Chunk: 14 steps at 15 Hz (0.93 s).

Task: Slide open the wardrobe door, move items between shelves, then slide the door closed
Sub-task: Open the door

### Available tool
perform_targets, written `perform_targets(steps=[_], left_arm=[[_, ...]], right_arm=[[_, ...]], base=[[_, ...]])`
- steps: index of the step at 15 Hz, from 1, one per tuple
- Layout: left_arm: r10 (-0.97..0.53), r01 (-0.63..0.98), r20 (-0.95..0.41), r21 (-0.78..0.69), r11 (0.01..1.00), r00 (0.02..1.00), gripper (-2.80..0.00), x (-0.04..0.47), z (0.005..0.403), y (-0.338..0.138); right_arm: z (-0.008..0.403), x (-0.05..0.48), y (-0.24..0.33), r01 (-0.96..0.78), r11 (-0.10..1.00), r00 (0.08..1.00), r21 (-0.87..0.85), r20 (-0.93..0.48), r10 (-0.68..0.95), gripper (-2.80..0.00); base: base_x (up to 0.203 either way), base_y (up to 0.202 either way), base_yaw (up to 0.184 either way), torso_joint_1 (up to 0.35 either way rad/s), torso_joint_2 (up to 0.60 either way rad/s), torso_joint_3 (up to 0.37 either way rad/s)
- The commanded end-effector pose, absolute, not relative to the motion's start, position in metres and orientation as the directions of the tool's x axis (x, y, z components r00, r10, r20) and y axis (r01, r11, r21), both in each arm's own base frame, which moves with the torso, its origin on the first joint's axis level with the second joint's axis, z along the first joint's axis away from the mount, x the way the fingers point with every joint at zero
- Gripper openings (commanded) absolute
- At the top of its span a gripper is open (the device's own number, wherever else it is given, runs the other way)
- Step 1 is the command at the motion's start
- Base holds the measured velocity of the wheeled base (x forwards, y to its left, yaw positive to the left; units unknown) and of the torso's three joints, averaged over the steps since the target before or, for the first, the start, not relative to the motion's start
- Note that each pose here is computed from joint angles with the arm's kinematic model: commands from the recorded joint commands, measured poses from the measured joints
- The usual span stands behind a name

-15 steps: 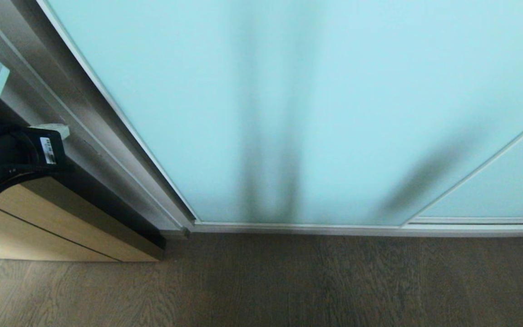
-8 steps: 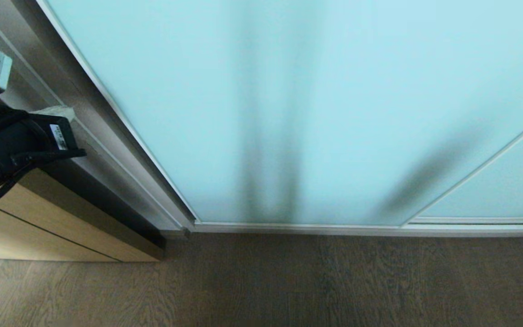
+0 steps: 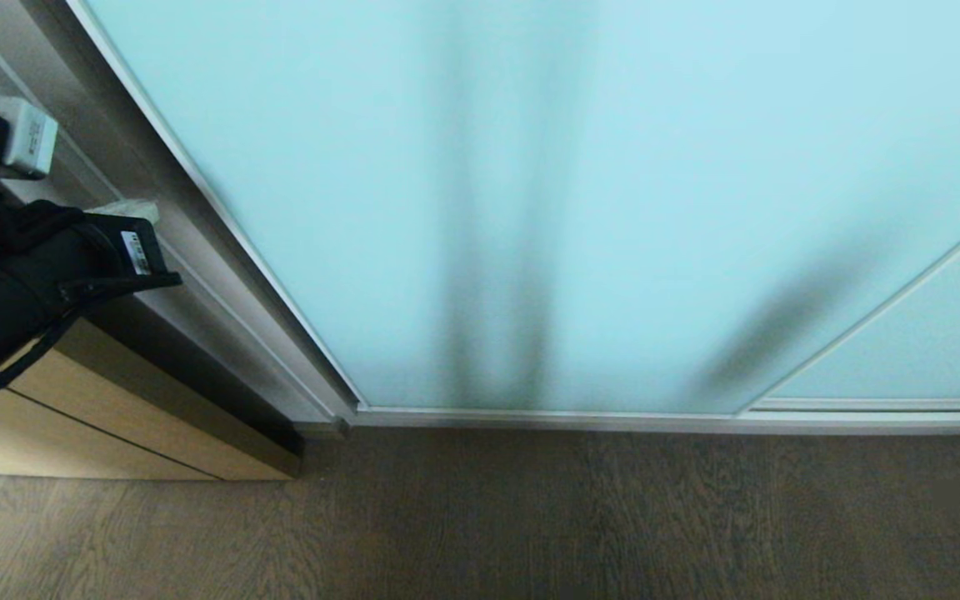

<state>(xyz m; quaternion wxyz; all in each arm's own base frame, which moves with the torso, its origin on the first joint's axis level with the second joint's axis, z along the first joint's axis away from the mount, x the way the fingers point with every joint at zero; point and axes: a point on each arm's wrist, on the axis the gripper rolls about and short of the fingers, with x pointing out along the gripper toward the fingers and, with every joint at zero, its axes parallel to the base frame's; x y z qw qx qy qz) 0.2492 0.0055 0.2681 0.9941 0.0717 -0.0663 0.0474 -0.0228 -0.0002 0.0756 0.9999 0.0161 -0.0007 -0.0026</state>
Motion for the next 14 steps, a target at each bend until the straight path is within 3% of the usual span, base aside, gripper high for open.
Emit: perform_targets(steps=[1, 6, 14], left_arm=[[0.085, -0.104, 0.142, 0.137, 0.985, 0.986, -2.8, 0.259, 0.262, 0.006], [0.08, -0.11, 0.223, 0.126, 0.986, 0.972, -2.8, 0.279, 0.254, 0.006], [-0.014, -0.004, 0.196, 0.088, 0.996, 0.98, -2.8, 0.278, 0.245, -0.021]], right_arm=[[0.076, -0.023, 0.0, 0.006, 0.999, 1.0, 0.032, 0.001, -0.006, -2.8], [0.076, -0.023, 0.0, 0.006, 0.999, 1.0, 0.032, 0.002, -0.006, -2.8], [0.076, -0.023, 0.0, 0.006, 0.999, 1.0, 0.032, 0.002, -0.006, -2.8]], base=[[0.0, 0.0, 0.0, 0.0, 0.0, 0.0], [0.0, 0.0, 0.0, 0.0, 0.0, 0.0], [0.0, 0.0, 0.0, 0.0, 0.0, 0.0]])
